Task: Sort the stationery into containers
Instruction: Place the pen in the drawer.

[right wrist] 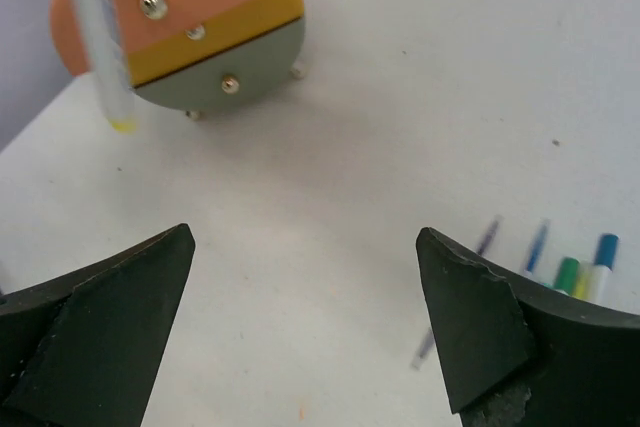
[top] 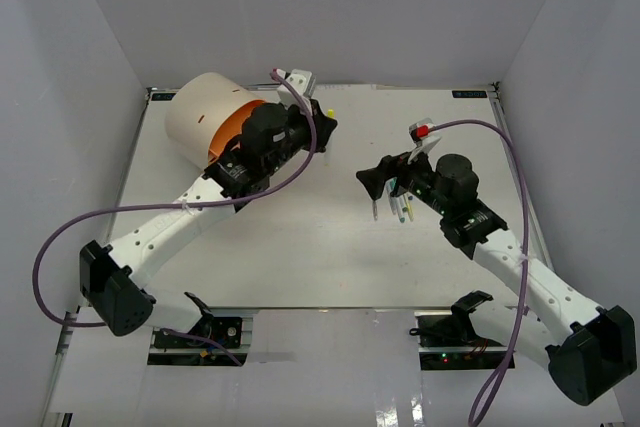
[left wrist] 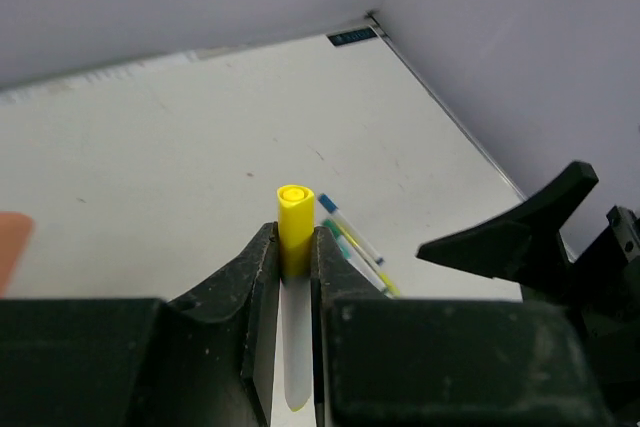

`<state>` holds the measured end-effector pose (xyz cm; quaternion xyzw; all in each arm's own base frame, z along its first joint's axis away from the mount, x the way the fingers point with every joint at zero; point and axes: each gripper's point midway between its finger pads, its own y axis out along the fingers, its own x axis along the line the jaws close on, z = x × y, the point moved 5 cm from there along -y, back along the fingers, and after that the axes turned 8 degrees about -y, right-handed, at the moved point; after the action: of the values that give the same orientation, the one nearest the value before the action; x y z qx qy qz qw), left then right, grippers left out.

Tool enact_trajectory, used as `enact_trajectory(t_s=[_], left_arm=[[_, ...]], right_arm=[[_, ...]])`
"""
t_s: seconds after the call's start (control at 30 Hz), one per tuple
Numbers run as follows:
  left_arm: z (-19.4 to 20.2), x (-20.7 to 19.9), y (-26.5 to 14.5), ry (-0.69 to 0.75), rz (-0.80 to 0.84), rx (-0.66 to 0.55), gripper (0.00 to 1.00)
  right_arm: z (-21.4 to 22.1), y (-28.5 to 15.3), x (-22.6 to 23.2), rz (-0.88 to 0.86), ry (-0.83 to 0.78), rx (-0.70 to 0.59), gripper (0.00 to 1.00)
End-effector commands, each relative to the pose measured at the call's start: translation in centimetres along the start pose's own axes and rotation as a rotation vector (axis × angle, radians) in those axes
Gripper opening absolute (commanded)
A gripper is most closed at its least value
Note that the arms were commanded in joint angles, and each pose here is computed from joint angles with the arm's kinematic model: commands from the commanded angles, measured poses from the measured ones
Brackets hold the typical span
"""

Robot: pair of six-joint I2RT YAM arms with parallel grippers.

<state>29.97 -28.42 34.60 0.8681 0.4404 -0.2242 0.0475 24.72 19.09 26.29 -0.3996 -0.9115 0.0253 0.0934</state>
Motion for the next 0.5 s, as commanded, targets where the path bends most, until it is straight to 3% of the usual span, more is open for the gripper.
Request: enact_trajectory(t_s=[0.0, 0.13, 0.2, 0.47], left_arm=[[-6.3, 1.0, -4.5, 0.209, -0.138, -0.092, 0.15], [-8.8, 3.6, -6.5, 0.364, -0.305, -0.060, 0.21], [-9.9, 5.5, -6.9, 0.416, -0.377, -0.027, 0.24], [-10.9, 10.2, -5.5, 0.498, -0.443, 0.089, 0.27]], right_arm=[[0.0, -1.4, -1.4, 0.097, -0.096, 0.045, 0.98], [1.4, -2.5, -2.0, 0.146, -0.104, 0.082, 0.98], [2.2, -3.0, -2.1, 0.143, -0.108, 0.138, 0.90], [4.2, -4.3, -2.2, 0.173, -0.068, 0.248, 0.90]])
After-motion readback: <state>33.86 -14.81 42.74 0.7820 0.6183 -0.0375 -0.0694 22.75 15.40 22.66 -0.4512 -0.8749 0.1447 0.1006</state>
